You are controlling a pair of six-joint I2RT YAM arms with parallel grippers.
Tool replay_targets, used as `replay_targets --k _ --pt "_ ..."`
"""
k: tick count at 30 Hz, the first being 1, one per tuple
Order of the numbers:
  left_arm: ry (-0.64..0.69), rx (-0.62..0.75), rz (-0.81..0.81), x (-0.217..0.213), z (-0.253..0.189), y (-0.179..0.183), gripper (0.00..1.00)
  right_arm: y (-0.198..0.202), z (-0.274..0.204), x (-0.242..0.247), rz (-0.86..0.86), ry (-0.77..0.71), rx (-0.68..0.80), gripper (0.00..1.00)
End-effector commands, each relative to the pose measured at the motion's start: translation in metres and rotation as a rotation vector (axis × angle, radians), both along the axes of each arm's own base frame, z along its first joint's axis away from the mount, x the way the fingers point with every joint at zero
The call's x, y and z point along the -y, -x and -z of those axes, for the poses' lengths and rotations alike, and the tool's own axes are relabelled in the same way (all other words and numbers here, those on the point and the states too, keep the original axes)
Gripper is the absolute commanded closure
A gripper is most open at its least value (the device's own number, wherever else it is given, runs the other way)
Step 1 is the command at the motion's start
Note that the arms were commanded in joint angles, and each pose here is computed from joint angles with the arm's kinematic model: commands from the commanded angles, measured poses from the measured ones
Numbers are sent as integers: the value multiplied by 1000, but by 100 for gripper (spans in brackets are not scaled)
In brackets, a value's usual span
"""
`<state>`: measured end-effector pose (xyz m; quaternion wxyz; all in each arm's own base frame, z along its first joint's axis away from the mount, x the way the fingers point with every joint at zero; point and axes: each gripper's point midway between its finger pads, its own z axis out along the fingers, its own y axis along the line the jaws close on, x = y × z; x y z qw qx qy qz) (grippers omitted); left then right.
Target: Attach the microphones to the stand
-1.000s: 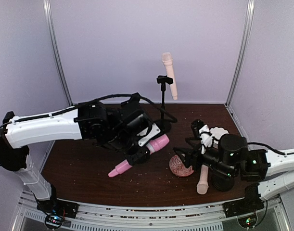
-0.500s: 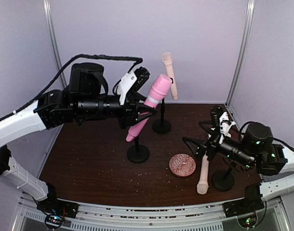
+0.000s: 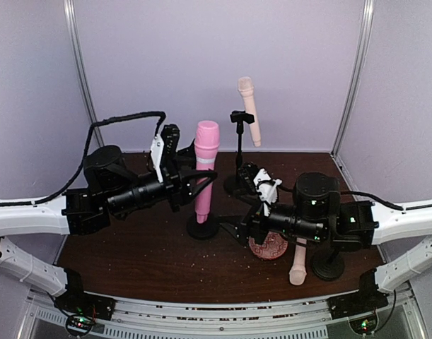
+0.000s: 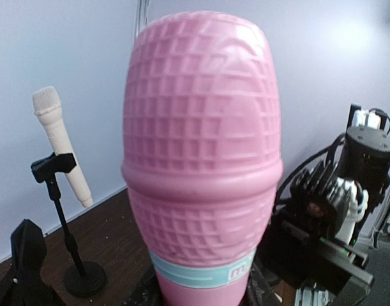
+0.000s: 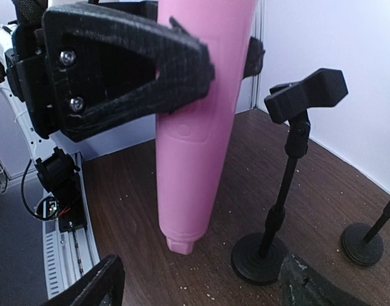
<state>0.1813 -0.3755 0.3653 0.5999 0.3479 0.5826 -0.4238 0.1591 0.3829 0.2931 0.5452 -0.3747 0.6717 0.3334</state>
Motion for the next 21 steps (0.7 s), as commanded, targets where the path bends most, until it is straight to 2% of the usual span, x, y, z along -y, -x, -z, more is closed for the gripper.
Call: replay_targets --k 1,10,21 --pt "263 25 -54 -26 -60 -2 100 -1 -31 -22 -16 -64 29 17" --pt "339 -19 -114 -42 -61 -9 100 -10 -42 -36 12 -72 81 17" --pt "360 -60 -48 -35 -60 -2 100 -15 -49 -59 -6 -43 125 20"
